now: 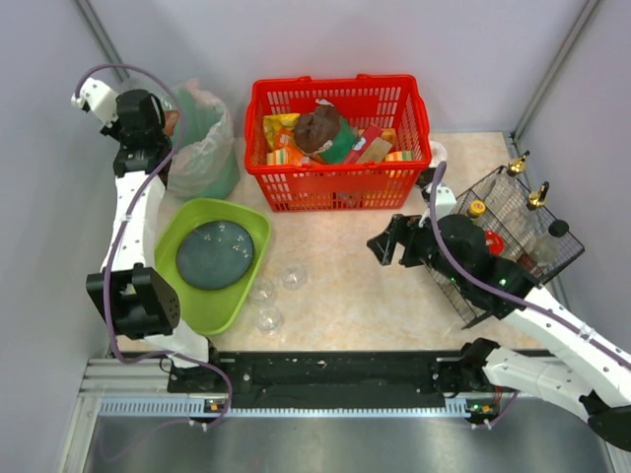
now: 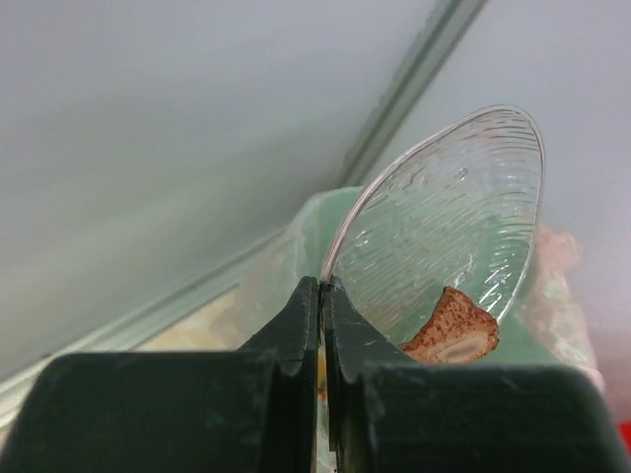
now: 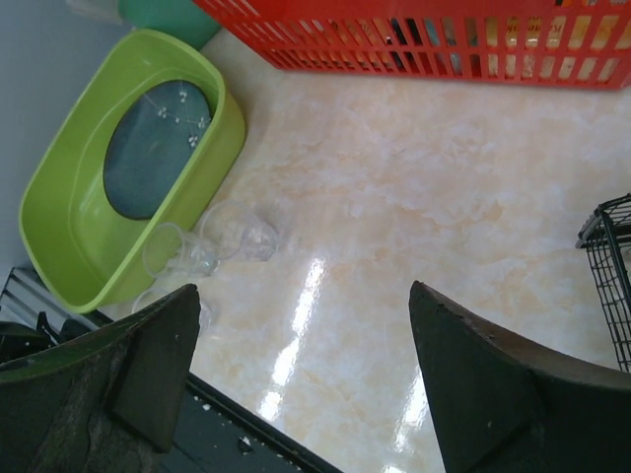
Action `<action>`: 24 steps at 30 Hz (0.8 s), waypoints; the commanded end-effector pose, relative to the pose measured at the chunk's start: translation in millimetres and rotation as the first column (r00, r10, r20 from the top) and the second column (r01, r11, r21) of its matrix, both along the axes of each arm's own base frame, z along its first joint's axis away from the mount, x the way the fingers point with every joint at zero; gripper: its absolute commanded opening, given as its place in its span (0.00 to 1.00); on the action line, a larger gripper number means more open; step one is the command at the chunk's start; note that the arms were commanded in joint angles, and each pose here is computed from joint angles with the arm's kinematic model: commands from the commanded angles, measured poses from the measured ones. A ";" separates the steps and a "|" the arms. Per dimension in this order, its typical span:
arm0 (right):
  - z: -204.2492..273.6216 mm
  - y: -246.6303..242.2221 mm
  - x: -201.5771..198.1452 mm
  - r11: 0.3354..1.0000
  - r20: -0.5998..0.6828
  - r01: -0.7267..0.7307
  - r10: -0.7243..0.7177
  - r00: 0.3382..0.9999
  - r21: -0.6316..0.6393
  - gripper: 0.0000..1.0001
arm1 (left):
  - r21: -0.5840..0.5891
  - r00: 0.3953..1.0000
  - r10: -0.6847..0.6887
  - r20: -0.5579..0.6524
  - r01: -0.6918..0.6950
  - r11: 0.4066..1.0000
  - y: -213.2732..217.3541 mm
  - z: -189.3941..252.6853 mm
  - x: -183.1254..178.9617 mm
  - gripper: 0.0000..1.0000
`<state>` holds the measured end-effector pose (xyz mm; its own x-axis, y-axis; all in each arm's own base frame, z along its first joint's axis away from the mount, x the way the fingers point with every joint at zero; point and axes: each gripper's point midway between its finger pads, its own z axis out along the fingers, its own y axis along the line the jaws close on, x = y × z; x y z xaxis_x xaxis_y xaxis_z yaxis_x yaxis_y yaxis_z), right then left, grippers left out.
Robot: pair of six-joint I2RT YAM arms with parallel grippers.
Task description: Clear the kitchen counter
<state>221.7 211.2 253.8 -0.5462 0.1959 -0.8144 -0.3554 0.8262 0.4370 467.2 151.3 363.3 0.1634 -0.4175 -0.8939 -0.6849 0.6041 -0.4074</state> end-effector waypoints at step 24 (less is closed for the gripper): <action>22.6 2.7 6.0 1.000 0.057 -0.014 0.013 0.998 0.014 0.85 | 0.532 0.904 0.419 -0.083 -0.315 0.786 -12.1 61.5 -9.9 0.00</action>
